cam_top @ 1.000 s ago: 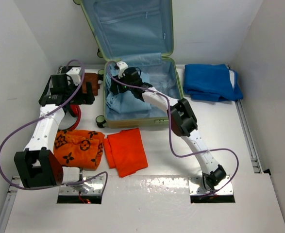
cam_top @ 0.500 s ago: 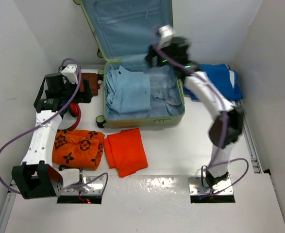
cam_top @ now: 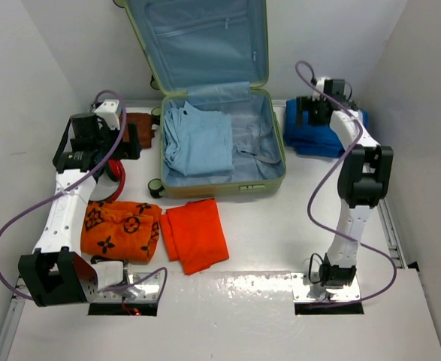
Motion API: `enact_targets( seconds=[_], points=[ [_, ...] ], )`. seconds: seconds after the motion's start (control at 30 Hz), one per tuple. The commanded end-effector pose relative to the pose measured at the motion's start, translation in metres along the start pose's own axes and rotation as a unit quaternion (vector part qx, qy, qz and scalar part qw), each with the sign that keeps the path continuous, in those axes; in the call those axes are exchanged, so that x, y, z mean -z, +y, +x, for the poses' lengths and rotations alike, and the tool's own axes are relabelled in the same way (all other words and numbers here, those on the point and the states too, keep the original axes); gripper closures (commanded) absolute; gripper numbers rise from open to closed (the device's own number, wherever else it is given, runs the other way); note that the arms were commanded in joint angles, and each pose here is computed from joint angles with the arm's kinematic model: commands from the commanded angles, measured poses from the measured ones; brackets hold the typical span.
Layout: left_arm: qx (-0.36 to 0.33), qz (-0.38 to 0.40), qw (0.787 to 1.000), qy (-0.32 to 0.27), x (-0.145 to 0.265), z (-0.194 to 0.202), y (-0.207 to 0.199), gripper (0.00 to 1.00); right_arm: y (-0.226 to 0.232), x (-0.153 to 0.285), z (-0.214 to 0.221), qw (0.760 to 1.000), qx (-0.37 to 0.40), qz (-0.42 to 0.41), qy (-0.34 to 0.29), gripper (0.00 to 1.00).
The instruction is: Pack the luggage
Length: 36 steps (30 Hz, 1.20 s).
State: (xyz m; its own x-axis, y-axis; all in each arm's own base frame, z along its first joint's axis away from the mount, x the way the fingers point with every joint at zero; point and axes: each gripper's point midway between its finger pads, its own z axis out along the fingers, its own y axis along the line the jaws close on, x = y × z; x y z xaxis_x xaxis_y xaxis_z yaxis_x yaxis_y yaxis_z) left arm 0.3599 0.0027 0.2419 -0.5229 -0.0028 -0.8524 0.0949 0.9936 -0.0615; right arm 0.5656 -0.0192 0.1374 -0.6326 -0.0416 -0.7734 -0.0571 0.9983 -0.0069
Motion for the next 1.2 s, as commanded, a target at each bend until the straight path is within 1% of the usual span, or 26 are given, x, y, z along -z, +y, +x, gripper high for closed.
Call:
enact_targets(
  seconds=[0.0, 0.1, 0.17, 0.2, 0.3, 0.37, 0.4, 0.5, 0.53, 0.57, 0.6, 0.63, 0.73, 0.8, 0.93, 1.0, 1.1, 1.13, 1.17],
  points=[
    [-0.013, -0.007, 1.0, -0.02, 0.005, -0.017, 0.0, 0.0, 0.014, 0.003, 0.006, 0.997, 0.056, -0.052, 0.0, 0.0],
    [-0.017, -0.011, 1.0, -0.011, 0.001, -0.011, 0.003, 0.0, 0.019, -0.014, 0.027, 0.991, 0.119, -0.062, 0.01, 0.0],
    [-0.023, -0.011, 1.0, -0.016, 0.003, -0.016, 0.003, 0.0, 0.018, -0.025, 0.04, 0.989, 0.134, -0.065, 0.021, 0.0],
    [-0.021, -0.006, 1.0, -0.007, 0.0, -0.011, 0.002, 0.0, 0.018, -0.026, 0.042, 0.985, 0.154, -0.069, 0.022, 0.0],
    [-0.026, -0.006, 1.0, -0.007, 0.0, -0.011, 0.002, 0.0, 0.018, -0.033, 0.058, 0.98, 0.179, -0.079, 0.038, 0.0],
    [-0.025, -0.006, 1.0, -0.002, -0.003, -0.009, 0.002, 0.0, 0.009, -0.04, 0.079, 0.976, 0.192, -0.071, 0.077, 0.0],
    [-0.025, -0.006, 1.0, -0.006, -0.002, -0.013, 0.002, 0.0, -0.004, -0.046, 0.093, 0.974, 0.195, -0.055, 0.1, 0.0],
    [-0.025, -0.006, 1.0, -0.002, -0.001, -0.011, 0.002, 0.0, -0.029, -0.04, 0.12, 0.968, 0.201, -0.046, 0.142, 0.0],
    [-0.03, -0.006, 1.0, -0.002, -0.001, -0.011, 0.003, 0.0, -0.033, -0.036, 0.144, 0.963, 0.208, -0.053, 0.166, 0.0],
    [-0.031, -0.006, 0.999, -0.006, 0.0, -0.015, 0.003, 0.0, -0.039, -0.033, 0.141, 0.963, 0.212, -0.047, 0.157, 0.0],
    [-0.031, -0.006, 0.999, -0.006, 0.0, -0.015, 0.003, 0.0, -0.054, -0.027, 0.143, 0.961, 0.227, -0.042, 0.156, 0.0],
    [-0.03, -0.006, 1.0, -0.002, -0.003, -0.013, 0.003, 0.0, -0.053, -0.023, 0.166, 0.957, 0.227, -0.052, 0.175, 0.0],
    [-0.029, -0.006, 1.0, 0.003, -0.008, -0.012, 0.004, 0.0, -0.065, -0.015, 0.169, 0.957, 0.23, -0.051, 0.169, 0.0],
    [-0.025, -0.001, 1.0, -0.002, -0.008, -0.019, 0.002, 0.0, -0.068, -0.013, 0.175, 0.956, 0.224, -0.056, 0.178, 0.0],
    [-0.026, -0.002, 1.0, -0.011, -0.005, -0.027, 0.002, 0.0, -0.073, -0.019, 0.188, 0.952, 0.232, -0.053, 0.191, 0.0],
    [-0.025, -0.002, 1.0, -0.007, -0.008, -0.025, 0.002, 0.0, -0.074, -0.02, 0.194, 0.95, 0.235, -0.052, 0.197, 0.0],
    [-0.025, -0.002, 1.0, -0.007, -0.006, -0.026, 0.002, 0.0, -0.064, -0.02, 0.204, 0.939, 0.266, -0.075, 0.204, 0.0],
    [-0.025, -0.002, 1.0, -0.007, -0.006, -0.026, 0.002, 0.0, -0.062, -0.019, 0.201, 0.931, 0.292, -0.086, 0.199, 0.0],
    [-0.025, -0.002, 1.0, -0.007, -0.006, -0.026, 0.002, 0.0, -0.057, -0.013, 0.203, 0.927, 0.298, -0.1, 0.206, 0.0]
  ],
)
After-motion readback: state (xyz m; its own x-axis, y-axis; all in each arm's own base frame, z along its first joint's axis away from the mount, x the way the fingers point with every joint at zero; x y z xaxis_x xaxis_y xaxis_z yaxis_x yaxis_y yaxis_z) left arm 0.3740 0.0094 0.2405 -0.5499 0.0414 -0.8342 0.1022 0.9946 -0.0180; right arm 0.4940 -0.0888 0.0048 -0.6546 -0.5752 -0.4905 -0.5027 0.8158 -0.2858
